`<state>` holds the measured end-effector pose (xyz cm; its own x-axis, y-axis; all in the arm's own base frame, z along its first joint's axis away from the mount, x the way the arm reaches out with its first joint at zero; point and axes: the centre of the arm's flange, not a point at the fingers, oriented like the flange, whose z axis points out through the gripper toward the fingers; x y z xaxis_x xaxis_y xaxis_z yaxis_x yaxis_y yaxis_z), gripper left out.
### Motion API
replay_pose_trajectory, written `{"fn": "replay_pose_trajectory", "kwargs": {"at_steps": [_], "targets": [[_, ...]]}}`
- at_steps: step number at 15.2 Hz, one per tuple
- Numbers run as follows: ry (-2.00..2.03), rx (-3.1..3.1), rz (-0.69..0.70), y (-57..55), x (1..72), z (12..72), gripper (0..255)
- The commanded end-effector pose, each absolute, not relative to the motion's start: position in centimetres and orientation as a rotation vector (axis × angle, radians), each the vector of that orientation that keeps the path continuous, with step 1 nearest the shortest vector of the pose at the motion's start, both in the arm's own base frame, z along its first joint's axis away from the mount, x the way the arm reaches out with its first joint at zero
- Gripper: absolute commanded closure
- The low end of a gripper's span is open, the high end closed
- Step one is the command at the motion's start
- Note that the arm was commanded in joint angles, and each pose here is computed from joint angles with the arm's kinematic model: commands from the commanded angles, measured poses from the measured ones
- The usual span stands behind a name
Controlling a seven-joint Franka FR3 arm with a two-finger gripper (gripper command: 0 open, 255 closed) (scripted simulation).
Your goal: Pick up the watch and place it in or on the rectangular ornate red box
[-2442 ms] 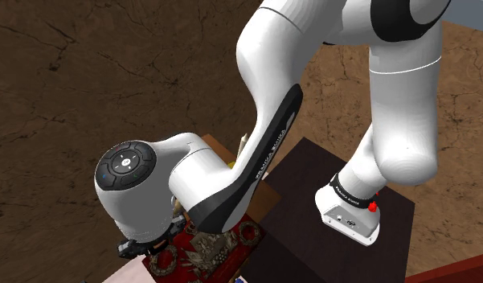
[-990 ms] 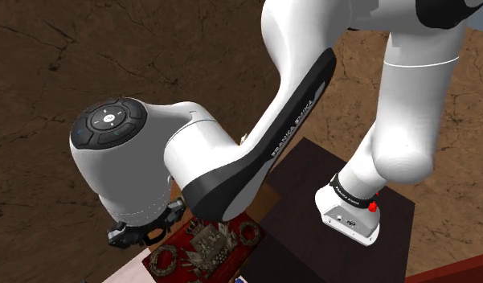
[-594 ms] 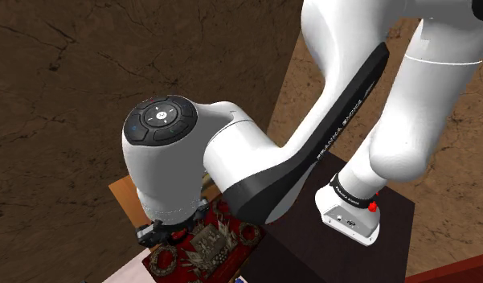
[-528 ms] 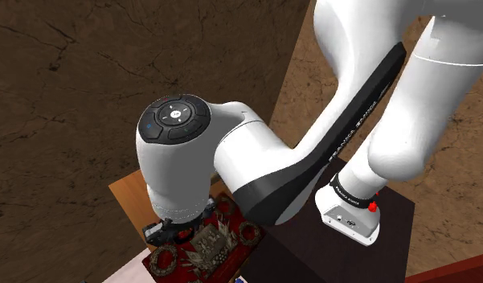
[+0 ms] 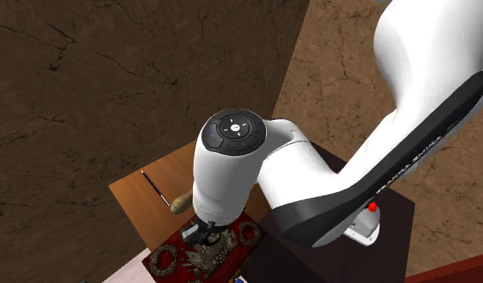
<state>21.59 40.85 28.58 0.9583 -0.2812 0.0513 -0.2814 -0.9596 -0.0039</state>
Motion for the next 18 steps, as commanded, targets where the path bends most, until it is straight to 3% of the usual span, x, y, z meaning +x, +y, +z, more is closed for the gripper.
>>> {"fn": "replay_pose_trajectory", "kwargs": {"at_steps": [1, 10, 18], "targets": [[-0.446, 3.106, 0.083, 40.7, 21.5, 27.5, 255], [-0.446, 3.106, 0.083, 40.7, 21.5, 22.4, 255], [-0.446, 3.106, 0.083, 40.7, 21.5, 22.4, 255]]}}
